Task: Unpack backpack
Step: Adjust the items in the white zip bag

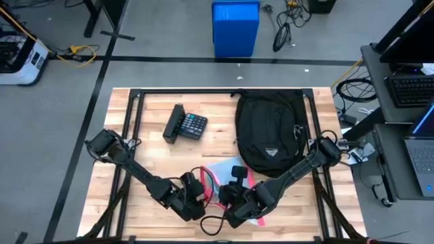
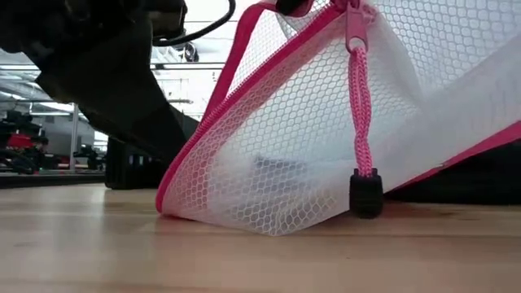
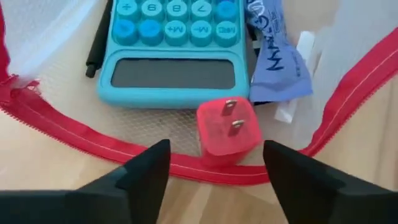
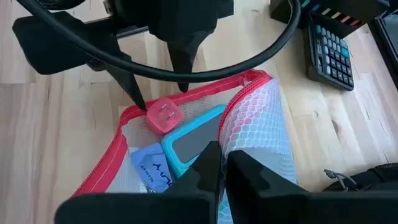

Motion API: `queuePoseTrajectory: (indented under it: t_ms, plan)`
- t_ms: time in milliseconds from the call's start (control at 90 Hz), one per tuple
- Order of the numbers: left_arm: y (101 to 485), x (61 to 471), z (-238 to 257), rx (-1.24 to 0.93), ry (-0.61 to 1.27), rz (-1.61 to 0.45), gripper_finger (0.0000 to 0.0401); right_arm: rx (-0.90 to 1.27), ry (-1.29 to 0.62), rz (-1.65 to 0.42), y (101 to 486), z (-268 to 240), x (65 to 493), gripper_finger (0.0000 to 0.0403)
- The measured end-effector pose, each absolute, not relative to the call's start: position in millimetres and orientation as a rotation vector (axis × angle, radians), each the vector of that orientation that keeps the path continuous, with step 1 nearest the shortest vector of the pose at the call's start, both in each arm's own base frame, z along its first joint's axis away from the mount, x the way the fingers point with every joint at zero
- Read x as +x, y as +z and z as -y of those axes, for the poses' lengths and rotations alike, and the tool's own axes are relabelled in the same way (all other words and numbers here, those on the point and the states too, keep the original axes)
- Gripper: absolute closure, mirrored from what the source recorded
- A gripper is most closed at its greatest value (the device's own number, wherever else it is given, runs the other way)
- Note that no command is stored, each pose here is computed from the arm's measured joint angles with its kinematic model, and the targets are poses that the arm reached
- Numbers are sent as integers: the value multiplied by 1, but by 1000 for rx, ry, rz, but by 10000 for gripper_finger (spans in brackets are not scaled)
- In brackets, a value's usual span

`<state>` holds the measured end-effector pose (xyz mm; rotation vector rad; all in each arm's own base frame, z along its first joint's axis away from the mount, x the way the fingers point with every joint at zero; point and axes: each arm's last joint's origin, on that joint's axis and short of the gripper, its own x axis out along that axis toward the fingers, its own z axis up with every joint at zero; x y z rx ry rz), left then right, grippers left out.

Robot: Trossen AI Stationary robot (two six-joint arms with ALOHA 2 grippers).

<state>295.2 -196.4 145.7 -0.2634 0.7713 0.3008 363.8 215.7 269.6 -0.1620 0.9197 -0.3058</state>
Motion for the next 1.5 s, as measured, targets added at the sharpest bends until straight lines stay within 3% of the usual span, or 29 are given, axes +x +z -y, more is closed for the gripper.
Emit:
queuePoseTrajectory:
  t_ms: [211,556,711,922,1167,1500]
  plan:
    - [147,298,199,-301,278,-730,138,-163,-306,-920,270,-216,364,403]
    - [118,312,192,-324,320,-737,140,-162,-307,-920,270,-216,364,403]
    - [117,314,188,-326,352,-720,173,-161,-307,-919,270,-216,364,403]
    - [117,314,189,-314,340,-722,268,-163,-306,-920,270,-216,364,403]
    - [122,310,197,-322,276,-730,270,-163,-306,-920,270,-216,364,403]
    - [164,315,200,-249,210,-616,264,-162,-306,-919,270,-216,364,403]
